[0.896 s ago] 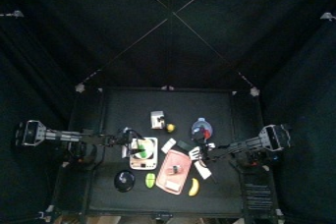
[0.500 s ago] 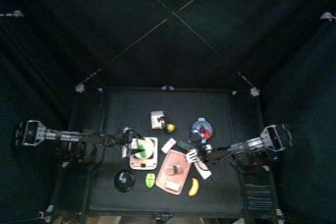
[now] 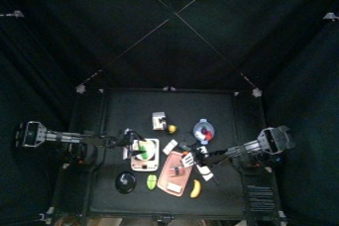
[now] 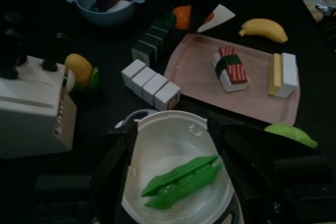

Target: Put carrot on big plate

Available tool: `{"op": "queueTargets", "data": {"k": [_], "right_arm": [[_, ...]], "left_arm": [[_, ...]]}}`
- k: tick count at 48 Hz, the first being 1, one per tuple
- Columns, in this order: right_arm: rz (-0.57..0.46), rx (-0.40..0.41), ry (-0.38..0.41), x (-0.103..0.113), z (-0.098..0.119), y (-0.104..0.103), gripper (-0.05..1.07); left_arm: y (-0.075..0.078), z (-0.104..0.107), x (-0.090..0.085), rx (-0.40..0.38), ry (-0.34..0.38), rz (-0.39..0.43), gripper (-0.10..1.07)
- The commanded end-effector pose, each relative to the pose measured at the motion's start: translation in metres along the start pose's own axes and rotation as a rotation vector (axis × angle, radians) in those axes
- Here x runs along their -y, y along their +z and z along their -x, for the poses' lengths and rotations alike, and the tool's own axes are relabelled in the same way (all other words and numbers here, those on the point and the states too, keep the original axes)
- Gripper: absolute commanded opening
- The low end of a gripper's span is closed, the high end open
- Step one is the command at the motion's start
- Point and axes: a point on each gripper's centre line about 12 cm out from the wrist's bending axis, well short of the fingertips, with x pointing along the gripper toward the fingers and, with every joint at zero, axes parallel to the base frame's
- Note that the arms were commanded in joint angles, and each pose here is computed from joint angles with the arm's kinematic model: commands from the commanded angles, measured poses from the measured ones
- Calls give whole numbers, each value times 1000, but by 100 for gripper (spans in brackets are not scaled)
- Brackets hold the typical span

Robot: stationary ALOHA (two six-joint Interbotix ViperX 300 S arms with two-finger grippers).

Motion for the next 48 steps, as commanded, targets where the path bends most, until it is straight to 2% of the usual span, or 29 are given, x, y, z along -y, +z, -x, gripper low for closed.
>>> {"op": "queueTargets", "data": {"k": [1,14,25,48], "right_arm": [[5,13,48,-12,4,5,57],[74,3,24,-13,-12,-8,57],[116,12,44,-20,-16,-10,57],[147,1,10,-20,-33,-17,61]], "left_arm": [[6,0,0,17,0,-3,93],[6,0,0,18,-1,-4,93],[6,0,-1,18,1,0,93],[5,0,0,15,0,-1,93]]}}
